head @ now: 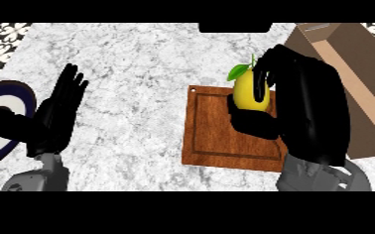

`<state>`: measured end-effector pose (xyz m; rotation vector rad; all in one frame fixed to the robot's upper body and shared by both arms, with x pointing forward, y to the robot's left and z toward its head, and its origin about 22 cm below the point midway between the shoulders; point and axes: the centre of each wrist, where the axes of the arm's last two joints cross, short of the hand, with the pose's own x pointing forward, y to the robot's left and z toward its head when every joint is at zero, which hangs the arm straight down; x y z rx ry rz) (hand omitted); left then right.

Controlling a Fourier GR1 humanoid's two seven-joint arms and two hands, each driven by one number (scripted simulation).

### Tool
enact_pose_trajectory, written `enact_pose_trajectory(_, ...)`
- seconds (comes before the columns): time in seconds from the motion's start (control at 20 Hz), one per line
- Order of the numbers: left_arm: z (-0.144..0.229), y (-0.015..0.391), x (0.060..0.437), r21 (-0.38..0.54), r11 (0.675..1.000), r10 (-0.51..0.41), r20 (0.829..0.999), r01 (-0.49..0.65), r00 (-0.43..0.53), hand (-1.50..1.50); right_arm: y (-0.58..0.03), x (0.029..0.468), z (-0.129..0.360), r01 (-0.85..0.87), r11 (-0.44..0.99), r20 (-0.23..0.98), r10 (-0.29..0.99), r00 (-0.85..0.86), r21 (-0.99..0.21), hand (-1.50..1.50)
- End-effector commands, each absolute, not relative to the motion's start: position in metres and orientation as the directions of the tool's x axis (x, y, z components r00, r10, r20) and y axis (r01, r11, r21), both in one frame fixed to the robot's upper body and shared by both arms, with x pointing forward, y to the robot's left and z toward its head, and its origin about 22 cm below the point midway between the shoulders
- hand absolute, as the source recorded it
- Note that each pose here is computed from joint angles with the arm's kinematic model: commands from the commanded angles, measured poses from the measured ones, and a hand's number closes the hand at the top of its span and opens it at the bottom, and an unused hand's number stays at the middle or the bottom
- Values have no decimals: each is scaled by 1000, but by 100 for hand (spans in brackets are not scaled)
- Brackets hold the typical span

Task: Pick the lemon from the cutting board and place it in the cardboard box

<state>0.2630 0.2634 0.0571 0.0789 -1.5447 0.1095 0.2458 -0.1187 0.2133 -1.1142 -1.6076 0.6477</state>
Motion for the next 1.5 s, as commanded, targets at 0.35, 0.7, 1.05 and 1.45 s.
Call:
enact_pose_trajectory(0.35,55,265,260,-41,995,43,999,-93,18,0,-204,312,214,422,360,443,889,117,-832,150)
enact_pose_trajectory(0.7,64,259,244,-9,994,11,1000,-110,22,0,-266,345,191,423,204,312,928,204,-883,150)
enact_pose_trajectory(1.05,60,250,265,-14,995,16,1000,-101,26,0,-326,382,170,349,138,236,937,256,-927,150)
enact_pose_trajectory(1.45,57,265,255,-23,995,25,1000,-95,18,0,-352,388,121,-133,96,34,913,407,-986,-150)
